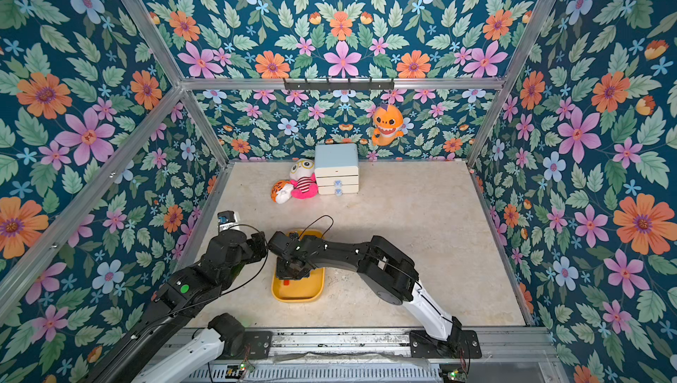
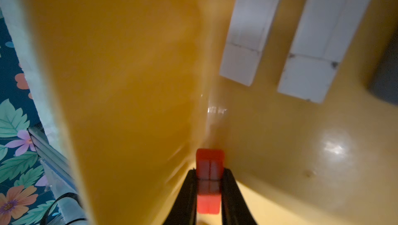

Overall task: Put the usb flash drive into the storage box
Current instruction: Place the USB flash in the storage box, then pick up the USB flash from the center of the board.

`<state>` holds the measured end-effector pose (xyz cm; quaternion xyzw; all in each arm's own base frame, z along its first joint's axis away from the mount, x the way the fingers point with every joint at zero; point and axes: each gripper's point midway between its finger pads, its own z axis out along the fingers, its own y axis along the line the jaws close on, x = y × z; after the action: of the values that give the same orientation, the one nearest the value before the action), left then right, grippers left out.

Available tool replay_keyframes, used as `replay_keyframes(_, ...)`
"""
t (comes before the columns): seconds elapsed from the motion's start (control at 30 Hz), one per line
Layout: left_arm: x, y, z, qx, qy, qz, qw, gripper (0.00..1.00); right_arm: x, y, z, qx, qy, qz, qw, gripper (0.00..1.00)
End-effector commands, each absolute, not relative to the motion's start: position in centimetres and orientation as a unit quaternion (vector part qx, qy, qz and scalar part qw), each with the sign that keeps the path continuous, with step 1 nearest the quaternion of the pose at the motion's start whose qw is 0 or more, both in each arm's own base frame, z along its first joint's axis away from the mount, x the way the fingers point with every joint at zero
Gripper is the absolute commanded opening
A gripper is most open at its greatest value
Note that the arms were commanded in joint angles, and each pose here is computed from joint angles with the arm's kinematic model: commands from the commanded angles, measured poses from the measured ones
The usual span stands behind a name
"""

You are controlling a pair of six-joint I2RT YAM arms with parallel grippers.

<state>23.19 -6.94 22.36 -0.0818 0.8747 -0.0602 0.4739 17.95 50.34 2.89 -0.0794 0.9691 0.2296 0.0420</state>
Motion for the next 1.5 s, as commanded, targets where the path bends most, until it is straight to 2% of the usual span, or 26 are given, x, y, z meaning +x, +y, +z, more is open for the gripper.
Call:
replay_keyframes(0.0,23.4,-7.1,22.5,-0.083,0.873,-0.064,0.477,0.72,18.5,50.4,2.6,-0.063,0.97,0.229,0.056,0.17)
replay_keyframes(0.07,23.4,-7.2,22.5,-0.081,0.873,-0.065,0.476,0.73,18.4,50.4,2.5,-0.063,0.97,0.23,0.054,0.22)
replay_keyframes(0.13,23.4,-7.2,22.5,-0.081,0.874,-0.064,0.475,0.73,18.3,50.4,2.7,-0.069,0.969,0.233,0.052,0.32)
replay_keyframes(0.27,23.4,-7.1,22.4,-0.082,0.874,-0.062,0.475,0.74,18.8,50.1,5.3,-0.074,0.959,0.262,0.085,0.44)
replay_keyframes(0.47,23.4,-7.6,22.5,-0.074,0.874,-0.073,0.476,0.74,20.1,45.8,10.9,-0.085,0.954,0.247,0.147,0.46)
replay_keyframes(0.63,23.6,-11.2,22.6,-0.005,0.876,-0.136,0.462,0.7,22.5,36.1,14.1,-0.041,0.953,0.221,0.205,0.45)
replay_keyframes(0.83,24.5,-17.7,21.1,0.037,0.89,-0.219,0.399,0.65,24.5,20.0,11.6,0.077,0.957,0.144,0.239,0.47)
replay_keyframes(1.0,24.5,-26.2,18.0,0.079,0.916,-0.187,0.345,0.67,23.6,11.4,8.9,0.124,0.952,0.078,0.269,0.5)
replay_keyframes(1.2,25.2,-33.2,12.1,0.052,0.946,-0.157,0.279,0.68,22.8,8.8,7.9,0.143,0.944,0.054,0.293,0.54)
replay_keyframes(1.47,26.5,-37.9,7.0,0.035,0.962,-0.133,0.235,0.67,22.7,8.7,7.2,0.148,0.944,0.062,0.29,0.55)
